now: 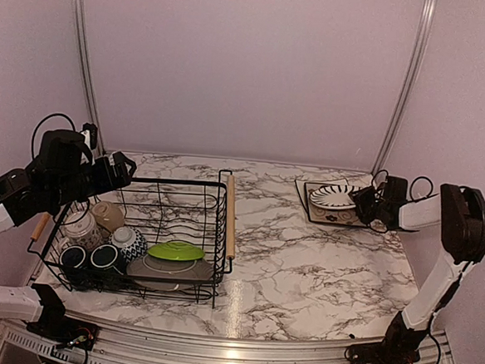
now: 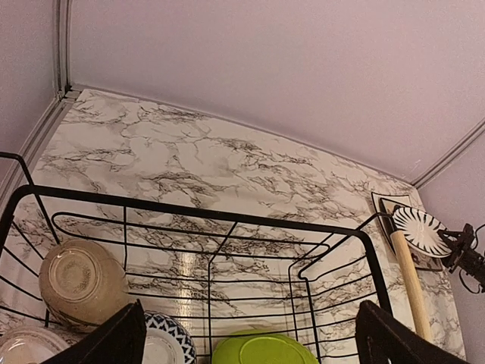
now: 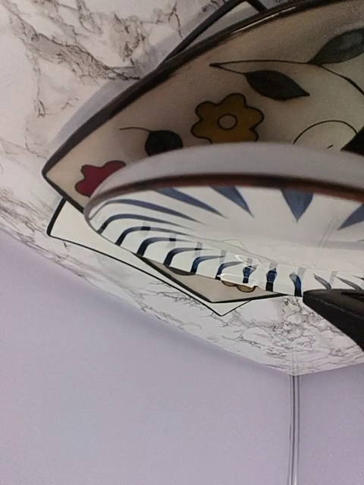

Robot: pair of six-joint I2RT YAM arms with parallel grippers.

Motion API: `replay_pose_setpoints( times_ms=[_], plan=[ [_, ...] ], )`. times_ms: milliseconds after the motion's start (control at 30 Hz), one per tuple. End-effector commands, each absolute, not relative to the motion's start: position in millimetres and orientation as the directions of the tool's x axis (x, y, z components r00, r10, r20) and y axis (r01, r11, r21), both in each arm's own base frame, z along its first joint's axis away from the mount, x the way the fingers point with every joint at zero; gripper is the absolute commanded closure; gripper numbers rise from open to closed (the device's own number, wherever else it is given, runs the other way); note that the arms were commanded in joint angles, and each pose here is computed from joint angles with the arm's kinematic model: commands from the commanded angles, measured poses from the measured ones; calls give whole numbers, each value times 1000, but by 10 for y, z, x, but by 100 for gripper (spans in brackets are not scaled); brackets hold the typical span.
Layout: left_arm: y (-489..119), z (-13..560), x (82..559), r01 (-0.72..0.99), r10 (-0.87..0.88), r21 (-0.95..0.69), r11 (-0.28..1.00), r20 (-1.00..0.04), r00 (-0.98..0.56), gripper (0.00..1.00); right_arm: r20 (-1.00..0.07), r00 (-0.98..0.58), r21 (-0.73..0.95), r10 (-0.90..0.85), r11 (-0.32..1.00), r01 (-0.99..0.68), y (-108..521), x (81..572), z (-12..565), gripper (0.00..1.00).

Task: Unload the mixed dishes from the dish rack
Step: Place the plate with another plate.

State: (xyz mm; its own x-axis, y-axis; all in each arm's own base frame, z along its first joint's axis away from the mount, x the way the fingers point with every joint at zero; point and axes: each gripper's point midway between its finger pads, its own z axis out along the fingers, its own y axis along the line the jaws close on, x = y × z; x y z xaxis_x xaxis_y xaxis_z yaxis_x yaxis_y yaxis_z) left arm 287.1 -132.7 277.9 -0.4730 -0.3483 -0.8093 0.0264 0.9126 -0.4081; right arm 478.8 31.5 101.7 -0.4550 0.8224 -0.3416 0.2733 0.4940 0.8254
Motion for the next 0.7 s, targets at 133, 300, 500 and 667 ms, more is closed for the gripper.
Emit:
replay_pose_setpoints(
  times_ms=[133,300,500,667],
  plan=[
    [-1568,2510,2860,105,-194,-327,939,-758,-622,1,-519,-473,703,712,670,237,171,4801,1309,40],
    [-1725,2289,2800,168,-88,-295,941,-691,-718,1,-578,-487,631,655,737,243,109,4577,1483,21],
    [-1758,2129,2741,189,-44,-282,941,-653,-756,1,-656,-490,542,575,810,225,38,4361,1745,4],
    [-1859,1956,2643,203,-20,-318,926,-580,-814,1,-688,-514,489,512,851,192,56,4271,1866,2]
  ],
)
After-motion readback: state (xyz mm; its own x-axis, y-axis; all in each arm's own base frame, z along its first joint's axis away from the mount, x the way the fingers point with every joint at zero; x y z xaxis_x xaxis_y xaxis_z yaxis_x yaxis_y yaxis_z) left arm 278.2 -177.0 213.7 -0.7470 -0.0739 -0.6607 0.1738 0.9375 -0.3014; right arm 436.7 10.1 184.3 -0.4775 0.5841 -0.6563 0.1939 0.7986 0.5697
